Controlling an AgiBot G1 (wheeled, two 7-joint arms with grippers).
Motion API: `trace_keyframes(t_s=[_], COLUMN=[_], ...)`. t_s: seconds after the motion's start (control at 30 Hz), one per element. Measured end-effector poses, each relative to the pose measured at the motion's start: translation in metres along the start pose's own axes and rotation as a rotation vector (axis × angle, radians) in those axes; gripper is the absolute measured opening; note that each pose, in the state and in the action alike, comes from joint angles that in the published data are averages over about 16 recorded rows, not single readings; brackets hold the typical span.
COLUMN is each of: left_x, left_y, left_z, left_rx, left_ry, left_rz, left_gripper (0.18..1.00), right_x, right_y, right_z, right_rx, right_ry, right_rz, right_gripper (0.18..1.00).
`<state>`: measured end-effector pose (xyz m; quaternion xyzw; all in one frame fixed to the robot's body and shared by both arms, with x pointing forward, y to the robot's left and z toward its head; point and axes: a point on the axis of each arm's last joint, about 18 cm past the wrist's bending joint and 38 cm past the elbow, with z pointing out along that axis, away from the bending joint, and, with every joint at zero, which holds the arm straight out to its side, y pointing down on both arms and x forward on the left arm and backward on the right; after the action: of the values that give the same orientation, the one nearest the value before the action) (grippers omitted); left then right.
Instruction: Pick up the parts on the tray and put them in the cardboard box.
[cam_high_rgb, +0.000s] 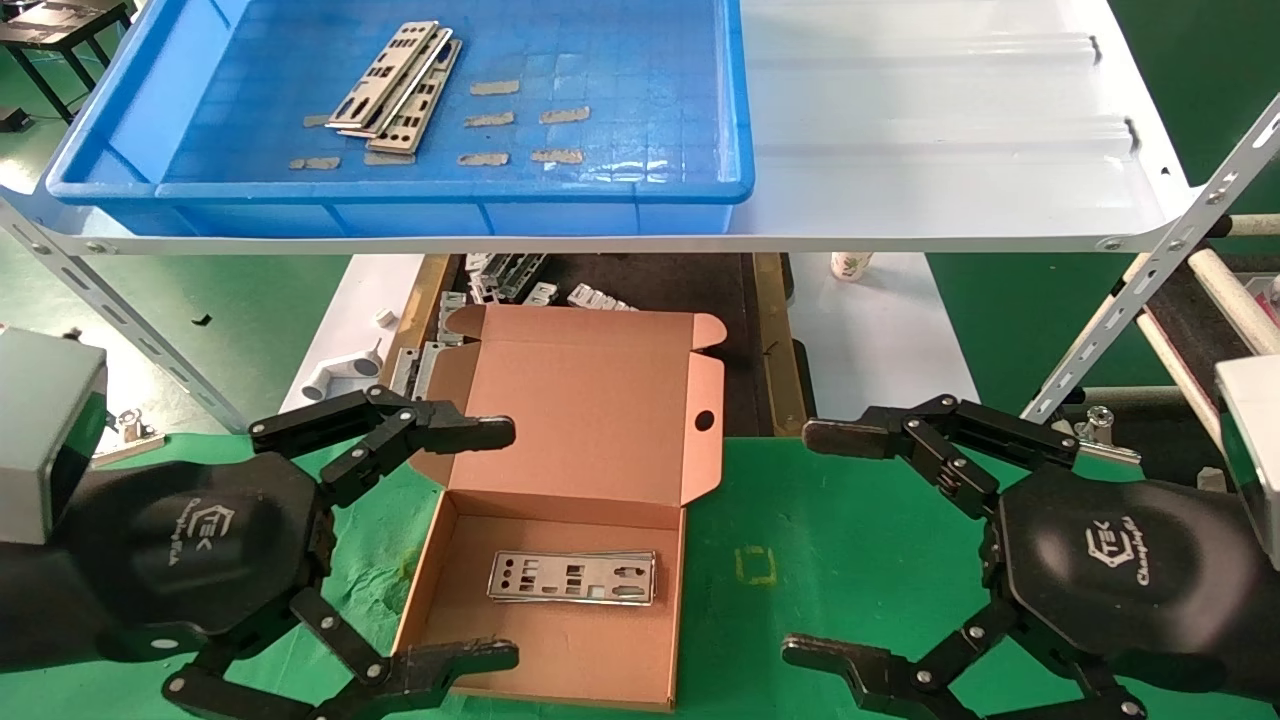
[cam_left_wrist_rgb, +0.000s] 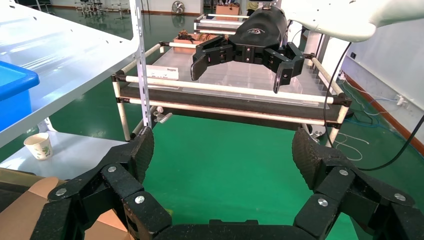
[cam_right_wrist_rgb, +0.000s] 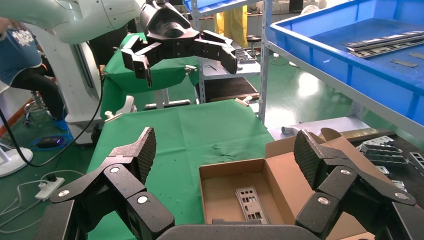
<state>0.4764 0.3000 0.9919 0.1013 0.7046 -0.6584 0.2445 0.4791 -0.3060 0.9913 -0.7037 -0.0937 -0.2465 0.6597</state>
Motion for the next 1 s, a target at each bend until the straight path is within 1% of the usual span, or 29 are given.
trace_keyframes(t_s=[1.0], left_x=[0.0], left_y=[0.0], left_z=[0.0], left_rx=[0.0], left_ry=[0.0], left_rz=[0.0], left_gripper=[1.001], right_x=[0.0], right_y=[0.0], right_z=[0.0], right_rx=[0.0], right_ry=[0.0], right_rz=[0.0], right_gripper=[1.001])
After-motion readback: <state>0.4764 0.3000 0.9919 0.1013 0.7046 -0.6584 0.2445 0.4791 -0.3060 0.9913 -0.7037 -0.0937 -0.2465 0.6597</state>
